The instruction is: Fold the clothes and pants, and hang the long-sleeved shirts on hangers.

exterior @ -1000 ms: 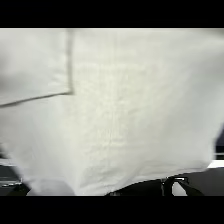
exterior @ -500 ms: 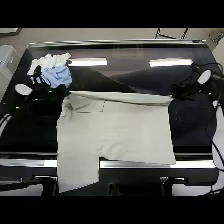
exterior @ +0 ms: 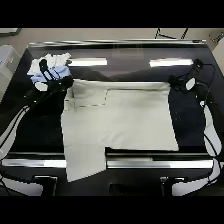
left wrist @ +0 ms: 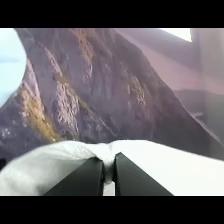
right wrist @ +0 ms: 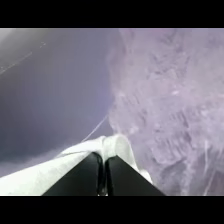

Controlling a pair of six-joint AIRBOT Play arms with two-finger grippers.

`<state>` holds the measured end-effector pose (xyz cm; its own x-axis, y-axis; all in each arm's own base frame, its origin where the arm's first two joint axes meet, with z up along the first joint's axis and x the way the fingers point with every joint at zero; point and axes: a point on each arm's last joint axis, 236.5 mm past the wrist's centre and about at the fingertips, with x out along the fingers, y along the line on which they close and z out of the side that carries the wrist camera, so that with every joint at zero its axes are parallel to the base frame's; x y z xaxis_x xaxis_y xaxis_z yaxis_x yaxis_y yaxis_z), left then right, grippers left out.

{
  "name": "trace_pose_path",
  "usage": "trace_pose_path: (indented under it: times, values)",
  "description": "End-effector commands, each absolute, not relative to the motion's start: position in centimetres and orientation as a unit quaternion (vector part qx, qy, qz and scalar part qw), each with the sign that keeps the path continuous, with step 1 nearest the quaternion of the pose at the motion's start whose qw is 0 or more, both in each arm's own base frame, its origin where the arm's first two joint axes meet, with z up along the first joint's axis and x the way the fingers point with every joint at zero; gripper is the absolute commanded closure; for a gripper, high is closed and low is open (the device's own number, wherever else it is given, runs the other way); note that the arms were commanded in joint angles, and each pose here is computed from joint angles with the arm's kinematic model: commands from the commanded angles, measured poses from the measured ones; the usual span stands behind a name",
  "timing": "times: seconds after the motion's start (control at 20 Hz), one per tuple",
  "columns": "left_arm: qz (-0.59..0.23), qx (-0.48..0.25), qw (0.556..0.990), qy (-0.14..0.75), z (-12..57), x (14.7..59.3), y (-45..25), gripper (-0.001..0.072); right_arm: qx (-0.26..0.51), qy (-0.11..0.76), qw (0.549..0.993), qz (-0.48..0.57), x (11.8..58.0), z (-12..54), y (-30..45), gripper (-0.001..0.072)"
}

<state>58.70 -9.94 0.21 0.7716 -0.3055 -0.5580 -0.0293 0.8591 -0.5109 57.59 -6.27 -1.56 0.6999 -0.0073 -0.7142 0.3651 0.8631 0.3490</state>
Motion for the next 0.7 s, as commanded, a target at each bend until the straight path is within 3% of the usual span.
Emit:
trace_pose_path:
  times: [0.0, 0.15, 0.25, 0.4, 0.65]
  values:
    - [-0.095, -0.248, 0.9, 0.346, -0.2, 58.3, -11.2, 0.0681, 0.257, 0.405, 0.87, -0.113, 56.6, -2.7, -5.9, 0.0671]
    - [-0.156, -0.243, 0.866, 0.408, 3.1, 53.6, -11.6, 0.0681, 0.226, 0.464, 0.85, -0.106, 53.6, 0.1, -7.0, 0.0671]
    - [-0.199, -0.216, 0.803, 0.518, 2.5, 47.0, -11.3, 0.0681, 0.178, 0.529, 0.825, -0.088, 49.5, 0.9, -8.3, 0.067]
    - [-0.168, -0.169, 0.713, 0.659, -2.7, 39.2, -9.5, 0.0681, 0.168, 0.64, 0.744, -0.089, 42.6, -2.2, -9.3, 0.067]
    - [-0.137, -0.179, 0.71, 0.667, -8.3, 37.3, -10.1, 0.0681, 0.173, 0.705, 0.685, -0.059, 37.7, -7.3, -7.1, 0.0669]
